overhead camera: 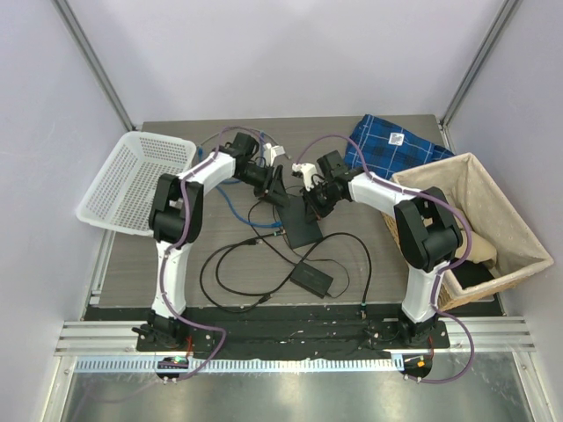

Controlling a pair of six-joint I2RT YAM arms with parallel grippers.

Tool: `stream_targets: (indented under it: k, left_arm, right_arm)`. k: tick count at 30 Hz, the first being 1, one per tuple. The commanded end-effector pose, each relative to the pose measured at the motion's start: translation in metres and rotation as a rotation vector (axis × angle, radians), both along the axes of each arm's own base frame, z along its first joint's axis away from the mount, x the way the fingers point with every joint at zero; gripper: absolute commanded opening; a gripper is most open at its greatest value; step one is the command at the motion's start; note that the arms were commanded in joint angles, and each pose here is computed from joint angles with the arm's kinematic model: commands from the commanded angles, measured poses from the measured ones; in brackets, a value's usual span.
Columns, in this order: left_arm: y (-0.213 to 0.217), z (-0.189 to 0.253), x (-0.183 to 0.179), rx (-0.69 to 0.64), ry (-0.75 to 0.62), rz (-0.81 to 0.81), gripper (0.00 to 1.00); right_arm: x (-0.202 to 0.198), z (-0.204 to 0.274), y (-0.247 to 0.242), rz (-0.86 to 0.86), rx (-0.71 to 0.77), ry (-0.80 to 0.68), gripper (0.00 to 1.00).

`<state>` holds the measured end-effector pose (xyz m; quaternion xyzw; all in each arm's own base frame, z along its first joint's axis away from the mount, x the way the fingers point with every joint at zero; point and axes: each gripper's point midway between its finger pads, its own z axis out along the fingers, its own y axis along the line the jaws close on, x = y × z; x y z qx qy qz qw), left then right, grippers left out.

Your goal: Pull the plug from the switch port

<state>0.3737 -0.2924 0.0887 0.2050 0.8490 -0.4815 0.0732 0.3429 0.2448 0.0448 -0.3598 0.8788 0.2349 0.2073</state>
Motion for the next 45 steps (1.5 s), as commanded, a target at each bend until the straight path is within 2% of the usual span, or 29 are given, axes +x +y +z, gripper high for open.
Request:
stream_targets:
  k: [1,5,7,16,30,40,45]
  left_arm:
    - [0.000,-0.008,0.002,-0.065,0.028,-0.029,0.48]
    - [0.002,-0.035,-0.009,-0.024,0.065,-0.050,0.42]
    - [0.007,-0.046,-0.016,-0.002,0.076,-0.055,0.43]
    - [0.017,-0.041,-0.031,0.007,0.067,-0.063,0.42]
    - [0.016,-0.056,-0.022,0.031,0.058,-0.046,0.43]
    - [0.008,-0.023,-0.011,-0.065,0.003,-0.041,0.37]
    - [0.014,-0.044,-0.015,-0.006,0.038,-0.047,0.37]
  right_arm:
    - [-0.010,-0.014,-0.020,-0.004,-0.090,0.005,0.01]
    - [-0.012,-0.016,-0.020,-0.001,-0.090,0.013,0.01]
    - [-0.012,-0.015,-0.019,-0.001,-0.087,0.013,0.01]
    - [-0.009,-0.016,-0.018,-0.001,-0.086,0.010,0.01]
    - [-0.007,-0.017,-0.017,-0.003,-0.090,0.010,0.01]
    - [-0.009,-0.020,-0.019,0.000,-0.099,0.014,0.01]
    - [-0.007,-0.020,-0.019,0.001,-0.100,0.009,0.01]
